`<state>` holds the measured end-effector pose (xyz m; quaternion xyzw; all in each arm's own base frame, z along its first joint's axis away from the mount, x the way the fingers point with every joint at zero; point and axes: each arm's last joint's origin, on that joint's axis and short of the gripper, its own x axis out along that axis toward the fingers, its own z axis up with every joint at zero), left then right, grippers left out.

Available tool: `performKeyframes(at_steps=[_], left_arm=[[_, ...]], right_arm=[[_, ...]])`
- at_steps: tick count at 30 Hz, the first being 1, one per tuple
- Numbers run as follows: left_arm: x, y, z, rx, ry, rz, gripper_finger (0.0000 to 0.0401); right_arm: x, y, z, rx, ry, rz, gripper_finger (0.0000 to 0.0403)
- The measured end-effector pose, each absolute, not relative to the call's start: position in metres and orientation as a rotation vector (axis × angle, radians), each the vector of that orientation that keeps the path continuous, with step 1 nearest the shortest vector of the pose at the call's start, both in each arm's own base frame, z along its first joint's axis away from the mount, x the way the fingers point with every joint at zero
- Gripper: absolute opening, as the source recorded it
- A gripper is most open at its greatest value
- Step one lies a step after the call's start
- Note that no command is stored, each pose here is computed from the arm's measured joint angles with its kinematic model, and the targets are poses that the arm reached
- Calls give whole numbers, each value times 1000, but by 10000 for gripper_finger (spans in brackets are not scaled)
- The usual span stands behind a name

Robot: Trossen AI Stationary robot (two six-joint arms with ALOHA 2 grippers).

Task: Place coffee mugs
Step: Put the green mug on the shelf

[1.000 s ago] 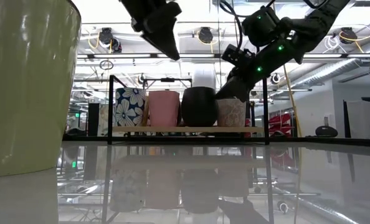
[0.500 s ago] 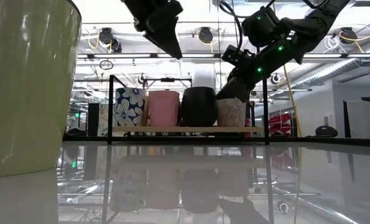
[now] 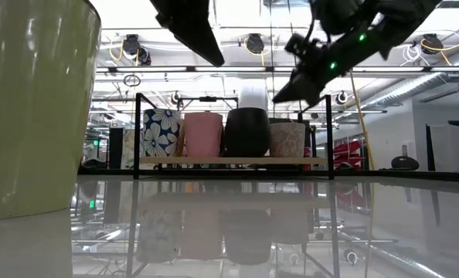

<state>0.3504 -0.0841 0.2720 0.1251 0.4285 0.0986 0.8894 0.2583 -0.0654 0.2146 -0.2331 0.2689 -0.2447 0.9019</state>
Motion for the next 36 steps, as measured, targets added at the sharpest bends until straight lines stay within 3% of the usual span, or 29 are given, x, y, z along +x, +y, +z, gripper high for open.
performKeyframes(at_steps=[7, 14, 22, 33, 36], left_arm=[[345, -105, 272, 280, 884, 137, 129], [336, -126, 271, 294, 891, 97, 129], [318, -159, 269, 264, 900, 57, 134], [296, -197, 269, 251, 879, -15, 257], [291, -204, 269, 201, 894, -48, 271]], right_arm=[[243, -47, 230, -434, 539, -417, 0], [238, -22, 225, -338, 580, -181, 0], [237, 13, 221, -255, 590, -69, 0], [234, 57, 227, -157, 493, 68, 0], [232, 67, 227, -135, 496, 127, 0]])
